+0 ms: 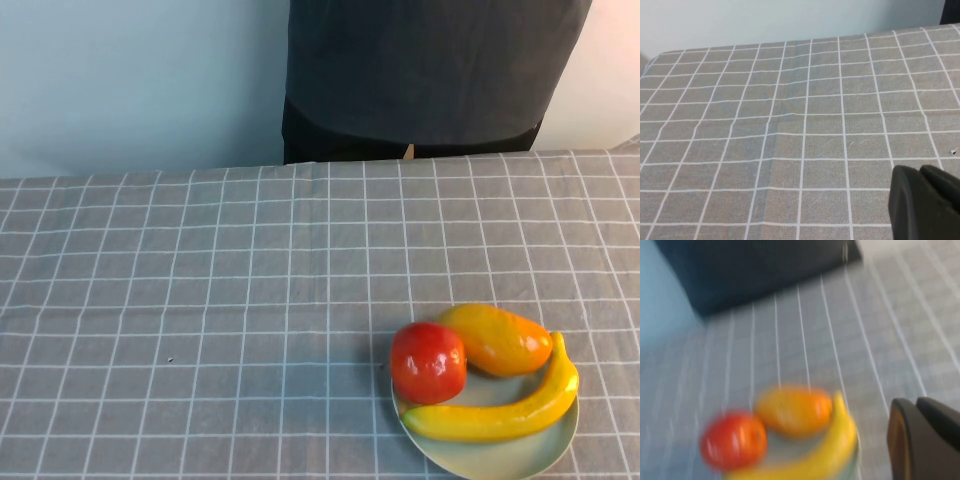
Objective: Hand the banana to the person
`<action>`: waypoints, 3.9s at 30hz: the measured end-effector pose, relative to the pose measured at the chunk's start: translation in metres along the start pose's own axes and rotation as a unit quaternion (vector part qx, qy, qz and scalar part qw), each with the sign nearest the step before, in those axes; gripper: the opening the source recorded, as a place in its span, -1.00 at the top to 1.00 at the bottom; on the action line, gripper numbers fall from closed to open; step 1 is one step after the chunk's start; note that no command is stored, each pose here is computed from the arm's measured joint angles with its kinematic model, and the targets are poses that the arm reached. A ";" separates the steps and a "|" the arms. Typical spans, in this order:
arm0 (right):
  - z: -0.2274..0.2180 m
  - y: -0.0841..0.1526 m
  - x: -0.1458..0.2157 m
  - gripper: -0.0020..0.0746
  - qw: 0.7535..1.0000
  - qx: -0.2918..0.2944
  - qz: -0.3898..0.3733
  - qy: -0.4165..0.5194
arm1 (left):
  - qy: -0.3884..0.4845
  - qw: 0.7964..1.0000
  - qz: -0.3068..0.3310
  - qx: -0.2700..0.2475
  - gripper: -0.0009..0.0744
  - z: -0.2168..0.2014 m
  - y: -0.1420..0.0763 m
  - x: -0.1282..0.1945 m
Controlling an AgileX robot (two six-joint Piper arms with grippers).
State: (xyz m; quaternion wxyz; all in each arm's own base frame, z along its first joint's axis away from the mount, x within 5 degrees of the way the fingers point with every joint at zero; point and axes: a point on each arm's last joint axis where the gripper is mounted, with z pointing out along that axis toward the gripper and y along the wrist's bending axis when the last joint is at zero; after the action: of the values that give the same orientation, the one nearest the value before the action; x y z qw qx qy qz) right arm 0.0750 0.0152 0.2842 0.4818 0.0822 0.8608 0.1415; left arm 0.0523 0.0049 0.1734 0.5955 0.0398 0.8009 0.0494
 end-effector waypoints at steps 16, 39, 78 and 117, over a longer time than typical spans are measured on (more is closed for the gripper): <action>0.086 0.039 -0.044 0.95 0.923 -0.068 -0.189 0.328 | 0.000 1.000 0.000 0.000 0.99 0.000 0.000 0.000; 0.201 0.118 0.023 -0.57 0.590 -0.247 -0.700 0.319 | 0.000 1.000 0.000 0.000 0.99 0.000 0.000 0.000; 0.259 0.102 0.062 -0.01 0.572 -0.238 -0.708 0.340 | 0.000 1.000 0.000 0.000 0.99 0.000 0.000 0.000; 0.062 0.138 -0.149 0.97 0.844 -0.039 -0.494 0.204 | 0.000 1.000 0.000 0.000 0.99 0.000 0.000 0.000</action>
State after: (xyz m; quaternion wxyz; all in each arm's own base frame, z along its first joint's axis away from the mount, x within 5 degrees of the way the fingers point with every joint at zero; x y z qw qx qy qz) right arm 0.2063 0.1151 0.4178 0.3040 -0.4036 0.8603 -0.0678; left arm 0.0523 0.0049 0.1734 0.5955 0.0398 0.8009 0.0494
